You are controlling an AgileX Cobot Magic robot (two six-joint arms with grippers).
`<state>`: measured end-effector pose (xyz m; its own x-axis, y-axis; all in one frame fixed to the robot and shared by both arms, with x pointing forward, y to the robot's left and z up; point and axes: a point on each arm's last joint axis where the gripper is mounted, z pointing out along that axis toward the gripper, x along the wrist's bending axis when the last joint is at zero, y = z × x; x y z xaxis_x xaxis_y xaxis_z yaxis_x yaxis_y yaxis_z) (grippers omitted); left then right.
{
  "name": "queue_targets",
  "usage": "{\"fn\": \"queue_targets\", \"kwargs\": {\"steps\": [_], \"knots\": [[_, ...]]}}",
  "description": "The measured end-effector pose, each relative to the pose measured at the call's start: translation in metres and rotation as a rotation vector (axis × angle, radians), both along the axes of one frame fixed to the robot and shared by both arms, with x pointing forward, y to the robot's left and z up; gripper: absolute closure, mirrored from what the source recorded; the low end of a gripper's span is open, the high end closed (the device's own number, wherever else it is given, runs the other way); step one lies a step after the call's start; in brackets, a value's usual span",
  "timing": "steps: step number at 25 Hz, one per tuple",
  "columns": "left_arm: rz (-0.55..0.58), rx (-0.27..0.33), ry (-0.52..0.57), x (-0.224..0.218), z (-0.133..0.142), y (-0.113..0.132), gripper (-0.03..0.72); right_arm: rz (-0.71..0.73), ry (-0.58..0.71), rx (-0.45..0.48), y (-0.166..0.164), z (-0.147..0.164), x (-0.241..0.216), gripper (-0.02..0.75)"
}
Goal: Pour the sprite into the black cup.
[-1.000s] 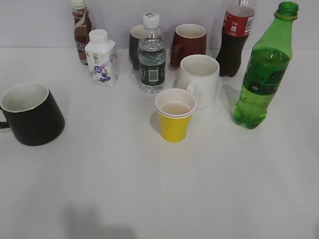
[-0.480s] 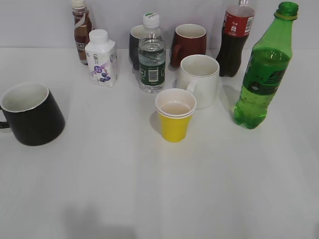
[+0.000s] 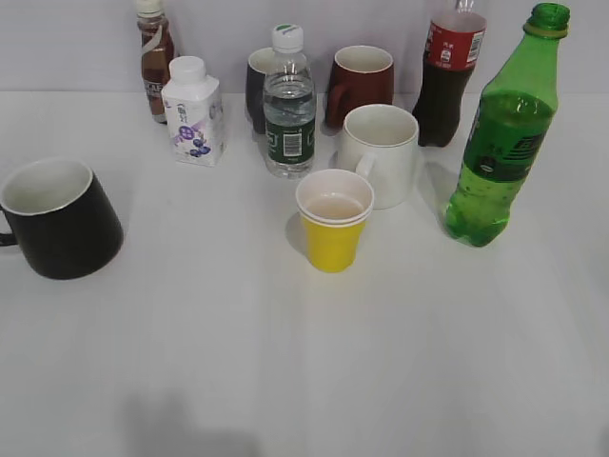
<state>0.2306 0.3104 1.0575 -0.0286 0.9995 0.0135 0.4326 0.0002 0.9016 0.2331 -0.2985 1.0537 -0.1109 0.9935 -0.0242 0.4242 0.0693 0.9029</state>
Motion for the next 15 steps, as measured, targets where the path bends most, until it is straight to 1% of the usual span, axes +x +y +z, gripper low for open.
{"fn": "queue_targets", "kwargs": {"steps": [2, 3, 5, 6, 8, 10, 11, 13, 14, 15], "knots": [[-0.011, -0.012, -0.021, 0.002, 0.005, -0.001, 0.26, 0.0, 0.0, 0.0, 0.0, 0.0, 0.0, 0.163], [-0.017, -0.015, -0.063, 0.006, 0.011, -0.002, 0.265, 0.0, 0.0, 0.0, 0.0, 0.0, 0.0, 0.163], [-0.03, -0.012, -0.193, 0.021, 0.026, -0.004, 0.271, 0.0, 0.0, 0.0, 0.0, 0.0, 0.0, 0.163], [-0.042, -0.006, -0.304, 0.033, 0.035, -0.005, 0.272, 0.0, 0.0, 0.0, 0.0, 0.0, 0.0, 0.163], [-0.064, 0.003, -0.436, 0.057, 0.04, -0.009, 0.275, 0.0, 0.0, 0.0, 0.0, 0.0, 0.0, 0.163], [-0.092, 0.007, -0.529, 0.084, 0.037, -0.013, 0.275, 0.0, 0.0, 0.0, 0.0, 0.0, 0.0, 0.163], [-0.102, 0.008, -0.541, 0.095, 0.032, -0.015, 0.276, 0.0, 0.0, 0.0, 0.0, 0.0, 0.0, 0.163], [-0.125, 0.012, -0.519, 0.12, 0.015, -0.018, 0.277, 0.0, 0.0, 0.0, 0.0, 0.0, 0.0, 0.163], [-0.131, 0.013, -0.487, 0.13, 0.005, -0.02, 0.278, 0.001, 0.0, 0.001, 0.0, 0.0, 0.0, 0.163], [-0.137, 0.011, -0.425, 0.141, -0.008, -0.021, 0.278, 0.001, 0.0, 0.001, 0.0, 0.0, 0.0, 0.163]]}}
